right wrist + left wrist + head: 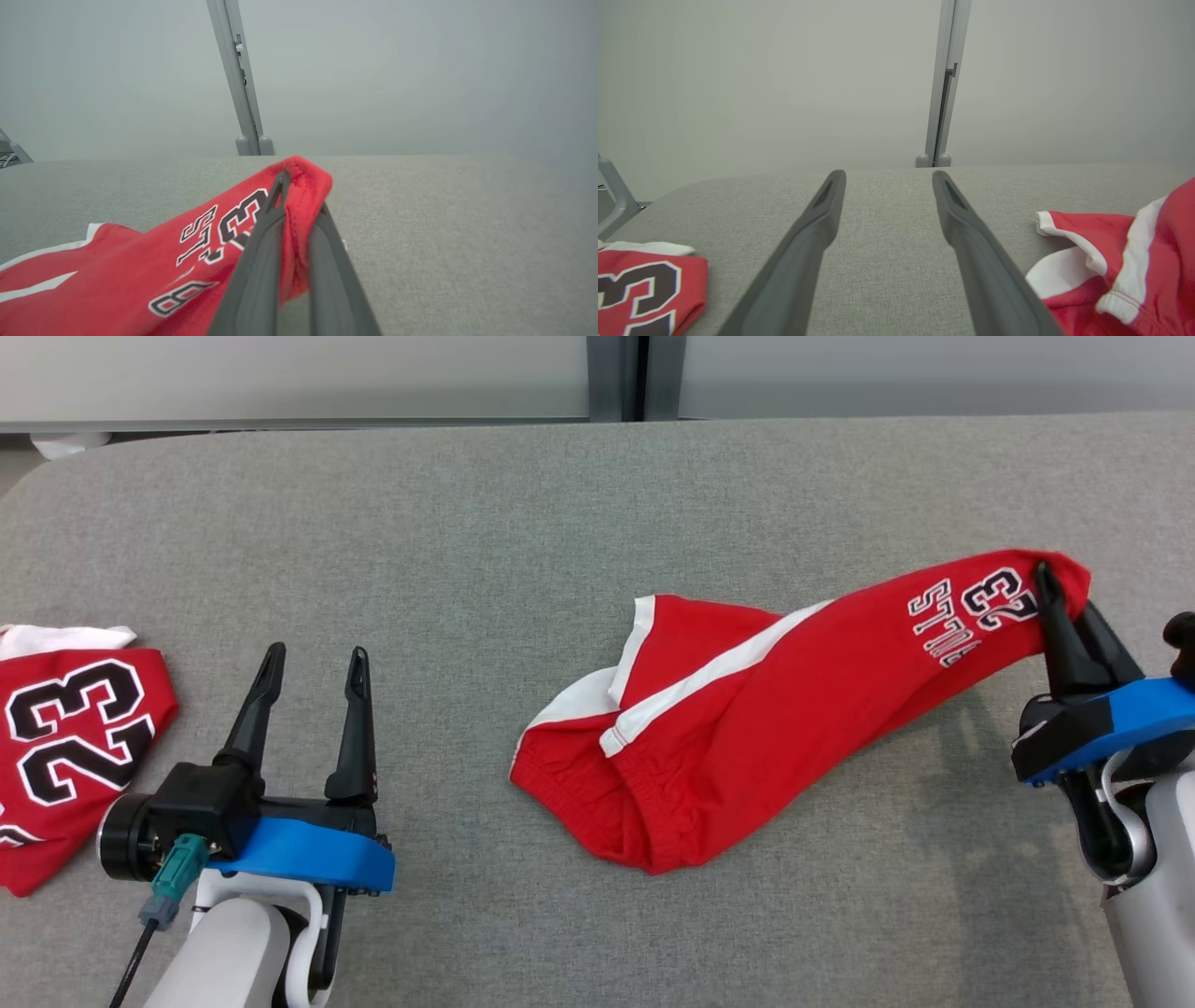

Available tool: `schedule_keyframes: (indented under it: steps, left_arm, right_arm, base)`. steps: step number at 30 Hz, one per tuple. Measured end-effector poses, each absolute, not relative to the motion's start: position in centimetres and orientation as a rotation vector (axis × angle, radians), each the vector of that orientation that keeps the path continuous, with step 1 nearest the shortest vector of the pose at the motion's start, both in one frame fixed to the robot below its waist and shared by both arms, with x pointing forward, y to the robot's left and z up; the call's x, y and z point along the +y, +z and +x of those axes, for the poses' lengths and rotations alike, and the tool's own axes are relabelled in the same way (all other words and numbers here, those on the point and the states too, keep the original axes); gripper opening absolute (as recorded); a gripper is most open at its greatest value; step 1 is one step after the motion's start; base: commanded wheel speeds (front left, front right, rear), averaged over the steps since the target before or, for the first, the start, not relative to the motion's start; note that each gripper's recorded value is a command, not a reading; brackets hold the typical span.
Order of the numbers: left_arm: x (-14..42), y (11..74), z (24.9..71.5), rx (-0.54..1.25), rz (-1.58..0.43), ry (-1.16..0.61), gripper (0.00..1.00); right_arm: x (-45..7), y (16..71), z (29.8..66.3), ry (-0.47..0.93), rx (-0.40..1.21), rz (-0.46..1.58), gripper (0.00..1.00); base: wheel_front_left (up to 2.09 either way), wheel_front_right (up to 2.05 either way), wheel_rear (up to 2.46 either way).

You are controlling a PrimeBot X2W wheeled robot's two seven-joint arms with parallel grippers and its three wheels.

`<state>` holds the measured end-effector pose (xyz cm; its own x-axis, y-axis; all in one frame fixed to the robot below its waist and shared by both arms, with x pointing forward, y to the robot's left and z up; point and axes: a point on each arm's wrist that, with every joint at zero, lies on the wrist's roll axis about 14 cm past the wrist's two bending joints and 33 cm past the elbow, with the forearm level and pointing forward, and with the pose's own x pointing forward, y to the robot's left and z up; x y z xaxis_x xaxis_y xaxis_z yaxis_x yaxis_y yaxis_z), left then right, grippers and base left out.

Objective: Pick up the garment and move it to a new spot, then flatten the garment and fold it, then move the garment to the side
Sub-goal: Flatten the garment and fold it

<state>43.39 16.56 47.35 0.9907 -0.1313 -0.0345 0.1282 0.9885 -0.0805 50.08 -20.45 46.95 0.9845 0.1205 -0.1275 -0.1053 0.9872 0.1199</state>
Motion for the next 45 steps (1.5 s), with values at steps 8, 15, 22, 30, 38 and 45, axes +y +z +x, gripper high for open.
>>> schedule_keyframes:
  steps: [8,15,22,30,38,45]
  left_arm:
    - [15.8,48.0,43.2,0.022,-0.084,-0.145,1.0]
    - [15.6,48.0,43.0,0.023,-0.089,-0.148,1.0]
    - [15.7,47.8,42.9,0.03,-0.091,-0.145,1.0]
    - [16.5,48.2,41.4,0.026,-0.081,-0.115,1.0]
    - [16.9,48.7,39.9,0.017,-0.076,-0.096,1.0]
    - [17.2,48.8,39.0,0.023,-0.063,-0.091,1.0]
  right_arm:
    - [-17.0,46.4,45.6,0.21,0.126,0.074,0.0]
    - [-15.3,38.0,37.2,0.206,0.434,0.128,0.0]
    - [-14.5,38.1,36.4,0.191,0.414,0.158,1.0]
    - [-15.2,46.0,39.0,0.173,0.117,0.178,1.0]
    - [-18.9,50.8,39.4,0.094,-0.006,0.162,1.0]
    - [-19.7,51.1,39.3,0.073,0.002,0.165,1.0]
  base:
    - [0.0,0.0,0.0]
    - [0.0,0.0,0.0]
    - [0.0,0.0,0.0]
    - [0.0,0.0,0.0]
    - [0.0,0.0,0.0]
    - [0.0,0.0,0.0]
